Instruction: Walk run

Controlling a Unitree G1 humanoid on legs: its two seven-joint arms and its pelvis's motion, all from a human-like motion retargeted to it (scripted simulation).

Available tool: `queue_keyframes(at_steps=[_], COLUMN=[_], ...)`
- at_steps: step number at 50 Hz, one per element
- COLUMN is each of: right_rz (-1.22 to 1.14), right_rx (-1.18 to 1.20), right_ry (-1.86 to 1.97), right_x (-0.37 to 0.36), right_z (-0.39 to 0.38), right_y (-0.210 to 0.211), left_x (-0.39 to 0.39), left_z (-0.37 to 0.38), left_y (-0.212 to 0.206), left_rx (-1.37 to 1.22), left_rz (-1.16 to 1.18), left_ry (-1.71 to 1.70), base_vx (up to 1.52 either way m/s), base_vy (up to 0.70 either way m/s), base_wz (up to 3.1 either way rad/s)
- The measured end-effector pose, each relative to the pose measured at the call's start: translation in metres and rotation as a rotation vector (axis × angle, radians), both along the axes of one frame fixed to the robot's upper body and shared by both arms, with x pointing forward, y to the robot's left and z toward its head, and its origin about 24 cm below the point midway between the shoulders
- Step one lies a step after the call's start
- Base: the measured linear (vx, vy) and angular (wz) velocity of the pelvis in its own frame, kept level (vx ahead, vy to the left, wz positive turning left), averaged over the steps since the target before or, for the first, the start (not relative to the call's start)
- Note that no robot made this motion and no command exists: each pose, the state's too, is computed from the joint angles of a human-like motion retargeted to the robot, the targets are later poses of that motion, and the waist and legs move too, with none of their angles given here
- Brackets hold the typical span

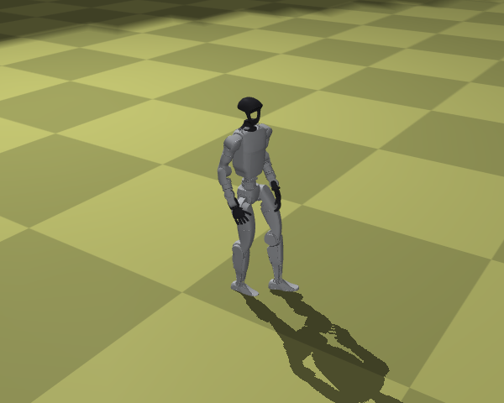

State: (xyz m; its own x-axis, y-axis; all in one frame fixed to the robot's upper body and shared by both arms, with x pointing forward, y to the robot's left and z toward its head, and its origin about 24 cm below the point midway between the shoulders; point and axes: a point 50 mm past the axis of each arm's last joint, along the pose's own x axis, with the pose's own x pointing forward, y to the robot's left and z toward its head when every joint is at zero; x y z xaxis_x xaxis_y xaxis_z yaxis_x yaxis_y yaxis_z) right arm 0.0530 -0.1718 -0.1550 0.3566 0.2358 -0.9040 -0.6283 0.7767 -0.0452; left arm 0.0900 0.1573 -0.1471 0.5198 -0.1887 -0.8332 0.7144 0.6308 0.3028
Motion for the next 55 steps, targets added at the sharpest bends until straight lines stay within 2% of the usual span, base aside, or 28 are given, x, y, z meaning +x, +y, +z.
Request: queue_keyframes(at_steps=[13,17,20,24,30,40,49,52,55], right_rz=[-0.015,-0.03,0.073,0.062,-0.093,-0.093,-0.209,-0.158,-0.071], right_rx=[0.025,0.031,-0.04,-0.141,-0.104,-0.069,0.002,-0.04,-0.052], right_ry=[0.081,0.037,-0.059,-0.234,-0.381,-0.301,-0.296,-0.269,-0.224], right_x=[-0.009,0.001,0.021,0.04,0.04,0.031,0.031,0.034,0.036], right_z=[-0.006,-0.005,0.0,0.011,0.021,0.015,0.016,0.016,0.015], right_y=[0.005,0.013,0.011,0.0,-0.002,0.001,0.002,-0.008,-0.012], left_x=[0.004,0.007,0.011,0.001,-0.012,-0.026,-0.044,-0.037,-0.021], left_z=[-0.001,0.001,0.003,-0.003,-0.007,-0.011,-0.018,-0.018,-0.012], left_y=[0.008,0.019,0.034,0.03,0.021,0.022,0.014,0.007,0.014], left_rx=[-0.056,-0.065,-0.01,-0.034,-0.034,-0.066,-0.144,-0.167,-0.095], left_rz=[0.115,0.057,-0.004,-0.051,-0.048,-0.018,0.073,0.104,0.035], left_ry=[0.03,0.101,0.116,0.212,0.233,0.316,0.405,0.369,0.262], base_vx=[0.82,0.83,0.63,0.75,0.61,0.71,0.83,0.76,0.63], base_vy=[-0.18,-0.14,-0.2,0.07,-0.08,-0.26,-0.45,-0.44,-0.47], base_wz=[-0.62,-0.09,-0.36,0.19,0.93,0.44,0.7,0.43,0.19])
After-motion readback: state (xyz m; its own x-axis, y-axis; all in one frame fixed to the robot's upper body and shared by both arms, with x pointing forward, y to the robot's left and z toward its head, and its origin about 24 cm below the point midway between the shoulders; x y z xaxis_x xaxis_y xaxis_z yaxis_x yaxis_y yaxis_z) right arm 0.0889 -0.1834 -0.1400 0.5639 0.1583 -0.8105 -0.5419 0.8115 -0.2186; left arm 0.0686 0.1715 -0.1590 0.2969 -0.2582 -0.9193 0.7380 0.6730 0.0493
